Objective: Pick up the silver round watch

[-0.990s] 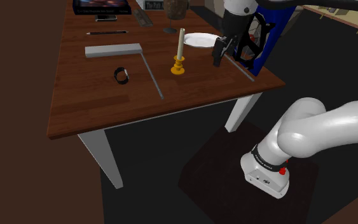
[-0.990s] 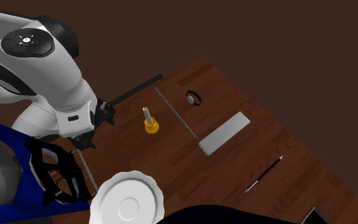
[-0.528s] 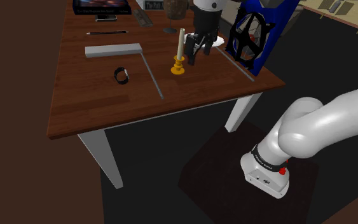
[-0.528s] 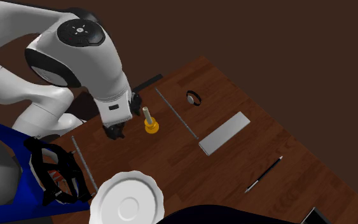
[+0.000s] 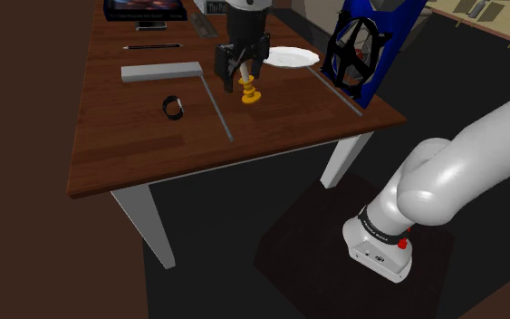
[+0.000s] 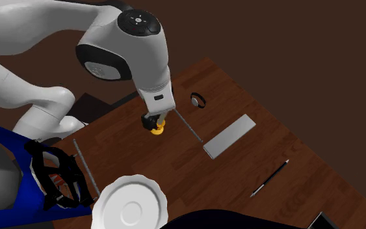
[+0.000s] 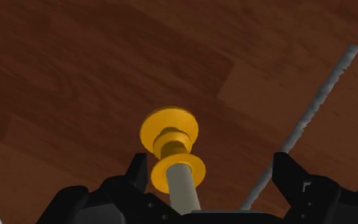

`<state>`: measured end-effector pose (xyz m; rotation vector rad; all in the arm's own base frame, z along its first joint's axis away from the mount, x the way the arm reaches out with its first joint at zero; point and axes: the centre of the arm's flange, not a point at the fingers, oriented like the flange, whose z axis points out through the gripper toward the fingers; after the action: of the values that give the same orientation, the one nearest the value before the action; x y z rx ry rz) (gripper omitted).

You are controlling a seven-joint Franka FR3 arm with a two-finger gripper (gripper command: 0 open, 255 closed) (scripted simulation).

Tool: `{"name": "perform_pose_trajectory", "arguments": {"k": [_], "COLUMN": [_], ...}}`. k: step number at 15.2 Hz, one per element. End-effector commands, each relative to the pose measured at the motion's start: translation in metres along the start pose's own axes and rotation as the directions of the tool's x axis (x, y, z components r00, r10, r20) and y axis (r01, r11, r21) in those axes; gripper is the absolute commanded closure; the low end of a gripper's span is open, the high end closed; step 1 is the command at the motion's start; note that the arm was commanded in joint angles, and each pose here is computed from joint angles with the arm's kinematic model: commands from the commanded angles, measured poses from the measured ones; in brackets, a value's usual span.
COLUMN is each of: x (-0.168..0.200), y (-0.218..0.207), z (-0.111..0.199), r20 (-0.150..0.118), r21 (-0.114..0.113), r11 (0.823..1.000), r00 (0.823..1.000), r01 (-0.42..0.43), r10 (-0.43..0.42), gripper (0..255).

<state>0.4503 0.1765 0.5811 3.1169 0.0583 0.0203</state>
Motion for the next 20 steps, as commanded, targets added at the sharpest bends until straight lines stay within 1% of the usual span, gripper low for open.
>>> {"name": "perform_pose_trajectory", "arguments": {"k": [1,10,11,18,20], "x": [0.019,0.096,0.101,0.101,0.101], "y": [-0.021,-0.102,-0.108,-0.108,-0.109], "z": [-0.003,-0.012,-0.012,0.025,0.028], "r20": [0.002,0.006,0.006,0.006,0.006], "r21": [0.015,0.071,0.074,0.074,0.074], "r11": [1.0,0.997,0.997,0.997,0.997], "r00": [1.0,1.0,1.0,1.0,1.0], "r01": [0.001,0.004,0.004,0.004,0.004], "r10": [-0.001,-0.004,-0.005,-0.005,-0.005], "gripper": [0,0,0,0,0]}}
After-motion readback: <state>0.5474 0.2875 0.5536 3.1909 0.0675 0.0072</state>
